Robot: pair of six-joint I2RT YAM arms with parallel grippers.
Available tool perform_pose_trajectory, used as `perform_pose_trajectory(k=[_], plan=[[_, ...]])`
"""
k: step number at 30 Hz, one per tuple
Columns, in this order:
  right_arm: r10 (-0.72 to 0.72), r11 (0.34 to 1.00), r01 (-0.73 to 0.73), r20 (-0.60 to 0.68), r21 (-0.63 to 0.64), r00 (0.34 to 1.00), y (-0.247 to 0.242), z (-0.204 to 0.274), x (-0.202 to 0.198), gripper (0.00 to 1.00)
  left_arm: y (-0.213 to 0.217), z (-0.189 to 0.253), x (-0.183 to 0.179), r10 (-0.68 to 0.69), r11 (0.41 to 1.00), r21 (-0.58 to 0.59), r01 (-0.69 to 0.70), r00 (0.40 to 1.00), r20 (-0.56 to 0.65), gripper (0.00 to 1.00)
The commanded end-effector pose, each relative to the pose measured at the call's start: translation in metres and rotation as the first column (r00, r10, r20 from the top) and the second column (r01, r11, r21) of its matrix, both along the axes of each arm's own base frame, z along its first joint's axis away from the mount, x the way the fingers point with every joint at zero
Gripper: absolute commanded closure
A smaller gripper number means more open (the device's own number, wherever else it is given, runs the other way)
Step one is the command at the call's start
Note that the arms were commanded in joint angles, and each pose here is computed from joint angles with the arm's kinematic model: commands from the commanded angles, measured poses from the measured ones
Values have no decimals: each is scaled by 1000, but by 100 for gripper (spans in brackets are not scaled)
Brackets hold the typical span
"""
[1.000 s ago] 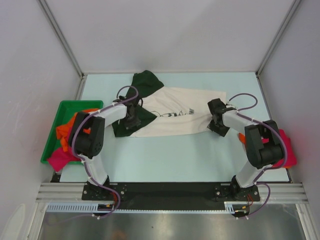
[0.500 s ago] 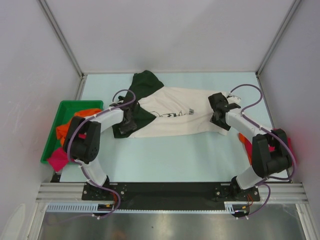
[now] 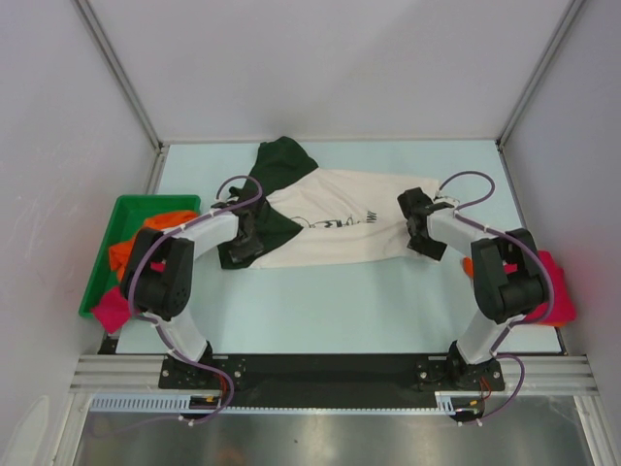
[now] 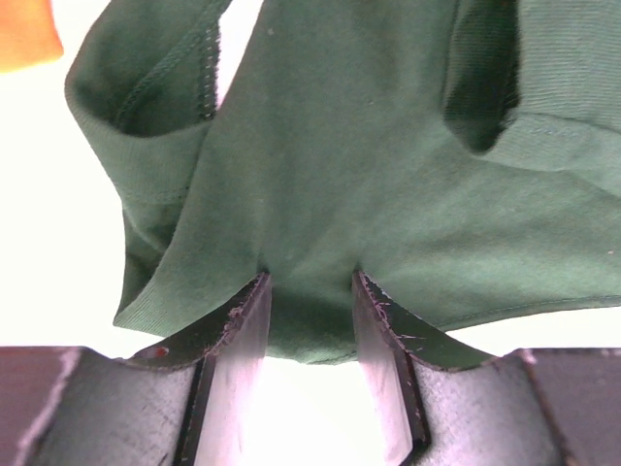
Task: Fold and stack the t-shirts
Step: Fold the flattened tshirt in 1/3 of the way
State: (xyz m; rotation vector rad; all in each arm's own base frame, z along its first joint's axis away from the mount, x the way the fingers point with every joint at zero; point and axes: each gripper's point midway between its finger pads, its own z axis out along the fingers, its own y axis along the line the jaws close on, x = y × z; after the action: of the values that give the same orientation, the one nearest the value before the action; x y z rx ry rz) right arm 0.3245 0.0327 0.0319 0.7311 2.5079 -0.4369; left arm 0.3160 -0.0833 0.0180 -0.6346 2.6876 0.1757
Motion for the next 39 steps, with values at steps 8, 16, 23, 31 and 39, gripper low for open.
perform_pose_trajectory(k=[8,16,23,31,39], plan=[[-28,998,24,-78,-57,997,-30,-5,-11,97,22,15,-10,21,998,61,-20,1000,-13,56],[-45,997,37,-125,-72,991,-49,-2,-21,100,33,6,-13,59,996,68,-55,997,-59,59],[-68,995,55,-162,-80,984,-63,-4,-29,99,42,1,-14,84,994,72,-78,993,-80,59],[39,998,-44,130,39,991,-23,43,12,50,35,33,-3,68,997,16,-69,996,54,57],[215,967,-245,286,70,934,39,112,56,15,-15,79,30,-73,992,-87,92,976,203,51]])
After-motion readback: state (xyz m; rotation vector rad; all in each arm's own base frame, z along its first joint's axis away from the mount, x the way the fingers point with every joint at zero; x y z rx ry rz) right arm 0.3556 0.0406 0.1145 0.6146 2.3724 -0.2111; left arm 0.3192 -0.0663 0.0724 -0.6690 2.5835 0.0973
